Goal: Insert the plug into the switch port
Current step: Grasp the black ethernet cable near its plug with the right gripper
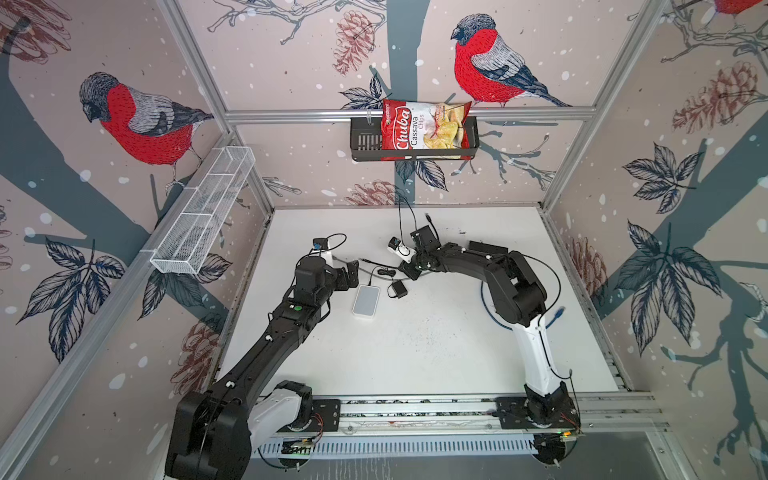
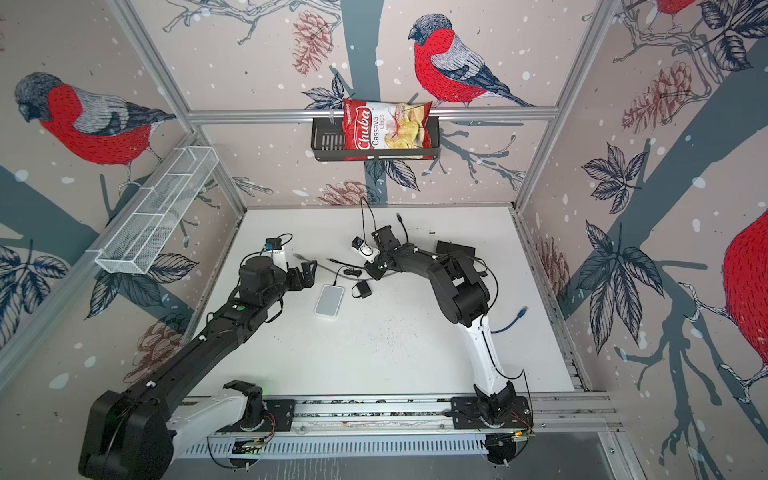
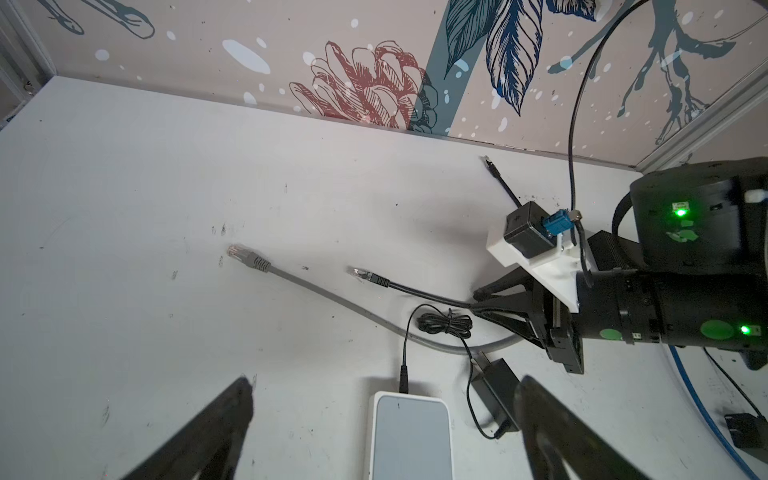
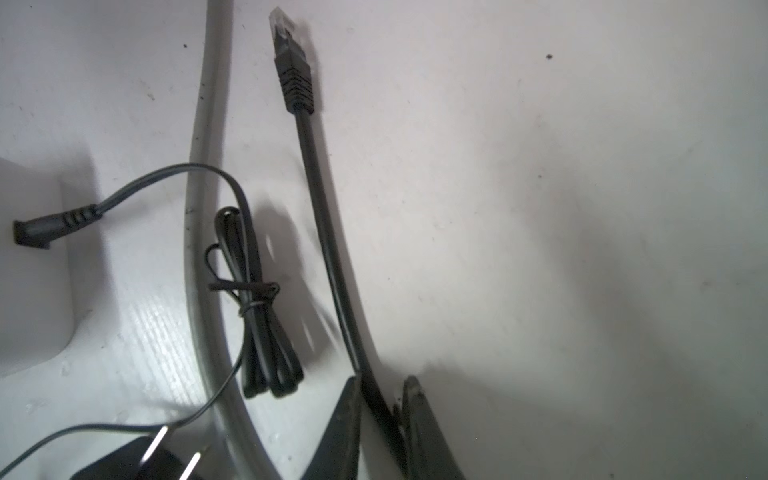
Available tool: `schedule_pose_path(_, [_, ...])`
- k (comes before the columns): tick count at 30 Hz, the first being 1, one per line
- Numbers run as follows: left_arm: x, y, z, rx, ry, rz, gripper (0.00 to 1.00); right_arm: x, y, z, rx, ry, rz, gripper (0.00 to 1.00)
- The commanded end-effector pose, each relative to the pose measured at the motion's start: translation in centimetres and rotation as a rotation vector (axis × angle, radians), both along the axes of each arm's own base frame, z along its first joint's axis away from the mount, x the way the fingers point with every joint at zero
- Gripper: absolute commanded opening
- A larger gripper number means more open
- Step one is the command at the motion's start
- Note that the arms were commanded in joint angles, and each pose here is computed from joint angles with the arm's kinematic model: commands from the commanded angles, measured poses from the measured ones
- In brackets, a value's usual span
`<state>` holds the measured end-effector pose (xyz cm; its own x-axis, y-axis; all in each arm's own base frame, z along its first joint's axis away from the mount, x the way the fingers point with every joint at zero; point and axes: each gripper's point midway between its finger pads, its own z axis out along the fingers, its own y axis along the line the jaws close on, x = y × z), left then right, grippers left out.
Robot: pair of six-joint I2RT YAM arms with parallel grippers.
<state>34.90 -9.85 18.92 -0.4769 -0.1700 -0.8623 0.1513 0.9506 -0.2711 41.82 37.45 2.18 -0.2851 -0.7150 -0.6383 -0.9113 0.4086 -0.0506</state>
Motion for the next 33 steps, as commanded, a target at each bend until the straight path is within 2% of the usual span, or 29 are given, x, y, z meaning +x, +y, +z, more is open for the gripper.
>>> schedule_pose_path(1, [0.4,-0.6,0.9,-0.038,-0.023,-0.017,0.97,-1.3,-1.0,-1.7,-0.063,0.043,0.042,0.14])
schedule_pose_path(8, [0.6,-0.7,0.3,-0.032,0.000,-0.021,0.97,-0.9,-1.1,-0.6,-0.063,-0.034,0.064,0.09])
schedule_pose_path(21, [0.7,-1.3,-0.3,-0.078,0.030,-0.033,0.97,0.5,-2.3,5.3,-0.075,-0.253,0.047,0.06])
schedule_pose_path(26, [0.8,-1.6,-0.3,-0.109,0.043,-0.035,0.96,-1.1,-2.9,7.0,-0.078,-0.276,0.054,0.06])
schedule_pose_path(33, [1.2,-1.5,-1.4,-0.197,0.128,0.041,0.96,-6.4,-2.8,7.4,-0.021,-0.248,0.077,0.06])
